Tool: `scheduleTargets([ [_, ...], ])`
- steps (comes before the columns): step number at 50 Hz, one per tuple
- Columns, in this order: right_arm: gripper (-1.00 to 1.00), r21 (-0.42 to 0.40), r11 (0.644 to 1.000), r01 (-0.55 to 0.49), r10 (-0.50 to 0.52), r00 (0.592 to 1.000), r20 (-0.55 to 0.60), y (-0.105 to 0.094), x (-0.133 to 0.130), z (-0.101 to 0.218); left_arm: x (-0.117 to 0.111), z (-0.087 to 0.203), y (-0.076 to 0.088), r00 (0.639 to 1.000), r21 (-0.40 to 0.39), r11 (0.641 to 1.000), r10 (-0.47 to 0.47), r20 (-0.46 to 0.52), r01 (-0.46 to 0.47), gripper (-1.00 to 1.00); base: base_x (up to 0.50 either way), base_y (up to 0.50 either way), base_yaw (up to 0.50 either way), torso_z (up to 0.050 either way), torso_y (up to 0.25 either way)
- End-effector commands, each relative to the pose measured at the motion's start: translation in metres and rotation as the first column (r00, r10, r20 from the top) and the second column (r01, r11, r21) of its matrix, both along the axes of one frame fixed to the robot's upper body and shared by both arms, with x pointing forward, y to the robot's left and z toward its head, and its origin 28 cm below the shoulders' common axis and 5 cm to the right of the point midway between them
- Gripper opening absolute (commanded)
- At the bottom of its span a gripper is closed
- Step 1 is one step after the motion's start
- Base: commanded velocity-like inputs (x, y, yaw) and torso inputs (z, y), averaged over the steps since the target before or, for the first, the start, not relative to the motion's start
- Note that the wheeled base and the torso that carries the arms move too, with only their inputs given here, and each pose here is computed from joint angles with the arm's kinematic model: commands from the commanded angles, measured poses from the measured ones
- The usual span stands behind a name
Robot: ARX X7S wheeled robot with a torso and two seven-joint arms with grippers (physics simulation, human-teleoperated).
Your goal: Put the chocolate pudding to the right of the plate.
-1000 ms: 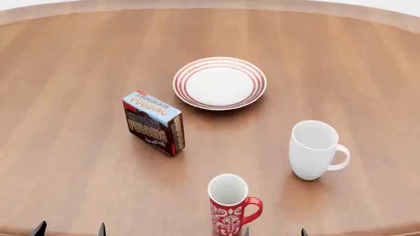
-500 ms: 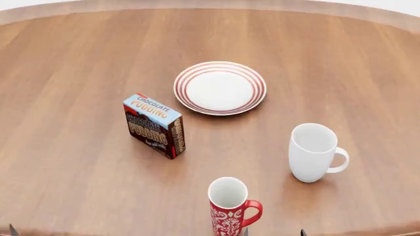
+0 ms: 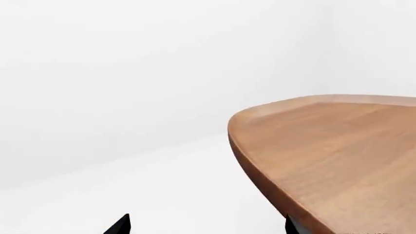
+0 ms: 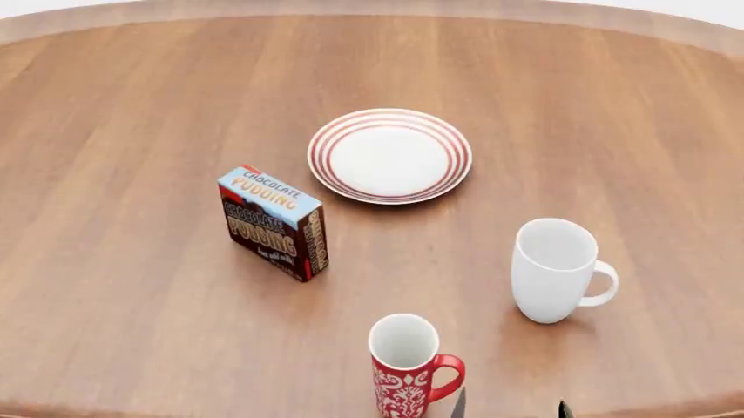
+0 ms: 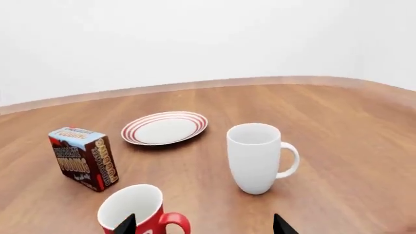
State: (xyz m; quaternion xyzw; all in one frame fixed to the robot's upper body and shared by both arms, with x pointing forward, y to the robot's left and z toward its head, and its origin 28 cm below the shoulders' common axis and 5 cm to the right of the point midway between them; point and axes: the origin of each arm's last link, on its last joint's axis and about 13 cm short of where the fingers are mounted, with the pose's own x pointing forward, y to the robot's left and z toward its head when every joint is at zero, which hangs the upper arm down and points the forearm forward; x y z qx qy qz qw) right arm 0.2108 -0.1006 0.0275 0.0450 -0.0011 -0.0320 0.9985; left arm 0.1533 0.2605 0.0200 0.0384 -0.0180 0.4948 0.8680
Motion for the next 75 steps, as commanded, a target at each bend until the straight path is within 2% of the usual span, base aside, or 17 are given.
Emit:
scheduleTargets([
  [1,1.0,0.05,0.991,0.126,-0.128,0.991,0.025,-0.007,0.003,0.07,-0.006,-0.003,0.005,0.998,-0.037,0.997,0.07,-0.002,-0.07,1.0,0.0,0.0,0.0,0.0,0.0],
  [2,1.0,0.002,0.978,0.211,-0.211,0.977,0.022,-0.008,0.006,0.089,-0.005,-0.003,0.005,0.998,-0.036,0.997,0.065,-0.005,-0.065,1.0,0.0,0.0,0.0,0.0,0.0],
  [4,1.0,-0.034,0.963,0.267,-0.265,0.963,0.056,-0.007,0.007,0.108,-0.003,-0.004,0.004,0.998,-0.029,0.998,0.053,-0.028,-0.054,1.0,0.0,0.0,0.0,0.0,0.0],
  [6,1.0,-0.052,0.974,0.219,-0.214,0.972,0.094,-0.004,0.005,0.133,-0.002,-0.004,0.004,0.999,-0.029,0.999,0.042,-0.017,-0.042,1.0,0.0,0.0,0.0,0.0,0.0],
  [7,1.0,-0.026,0.972,0.232,-0.227,0.967,0.111,-0.004,0.004,0.139,-0.002,-0.004,0.004,0.999,-0.025,0.999,0.043,-0.019,-0.043,1.0,0.0,0.0,0.0,0.0,0.0],
  [11,1.0,-0.051,0.969,0.242,-0.23,0.957,0.179,-0.002,0.0,0.168,-0.001,-0.005,0.003,1.0,-0.011,1.0,0.014,-0.016,-0.014,1.0,0.0,0.0,0.0,0.0,0.0],
  [12,1.0,-0.061,0.976,0.208,-0.187,0.952,0.243,0.001,-0.003,0.177,-0.001,-0.005,0.003,1.0,-0.013,1.0,-0.004,-0.002,0.004,1.0,0.0,0.0,0.0,0.0,0.0],
  [15,1.0,-0.061,0.992,0.111,-0.095,0.97,0.224,0.003,-0.005,0.18,-0.002,-0.006,0.002,0.999,-0.02,0.999,-0.031,0.008,0.031,1.0,0.0,0.0,0.0,0.0,0.0],
  [16,1.0,-0.073,0.99,0.121,-0.102,0.968,0.228,0.004,-0.004,0.18,-0.002,-0.005,0.001,0.996,-0.017,0.997,-0.079,0.05,0.08,1.0,0.0,0.0,0.0,0.0,0.0],
  [18,1.0,-0.08,0.992,0.098,-0.071,0.954,0.291,0.005,-0.007,0.18,-0.002,-0.005,0.001,0.994,-0.013,0.996,-0.092,0.059,0.093,1.0,0.0,0.0,0.0,0.0,0.0],
  [20,1.0,-0.119,0.984,0.133,-0.094,0.954,0.285,0.005,-0.005,0.178,-0.003,-0.004,0.0,0.992,-0.004,0.994,-0.105,0.069,0.105,1.0,0.0,0.0,0.0,0.025,0.0],
  [24,1.0,-0.083,0.991,0.109,-0.082,0.956,0.283,0.003,-0.005,0.181,-0.003,-0.003,0.0,0.986,0.004,0.991,-0.136,0.097,0.136,1.0,0.0,0.0,0.0,0.049,0.0],
  [49,1.0,-0.078,0.994,0.075,-0.05,0.958,0.282,0.003,-0.004,0.194,-0.004,-0.005,0.001,0.989,-0.021,0.993,-0.114,0.093,0.116,1.0,0.0,0.0,0.0,0.05,0.0],
  [53,1.0,-0.107,0.994,-0.01,0.04,0.958,0.283,0.006,-0.006,0.191,-0.004,-0.005,0.001,0.99,-0.022,0.993,-0.112,0.091,0.114,1.0,0.0,0.0,0.0,0.05,0.0],
  [55,1.0,-0.124,0.992,0.005,0.03,0.959,0.281,0.006,-0.007,0.191,-0.003,-0.005,0.001,0.99,-0.023,0.993,-0.112,0.09,0.115,1.0,0.0,0.0,0.0,0.05,0.0],
  [57,1.0,-0.098,0.995,-0.034,0.062,0.953,0.297,0.006,-0.007,0.192,-0.002,-0.006,0.002,0.992,-0.038,0.993,-0.105,0.075,0.108,1.0,0.09,0.0,0.0,0.05,0.0],
  [75,1.0,-0.099,0.995,-0.025,0.051,0.964,0.262,0.005,-0.007,0.186,-0.002,-0.007,0.002,0.993,-0.045,0.994,-0.096,0.069,0.099,1.0,0.5,0.0,0.0,0.004,0.0],
])
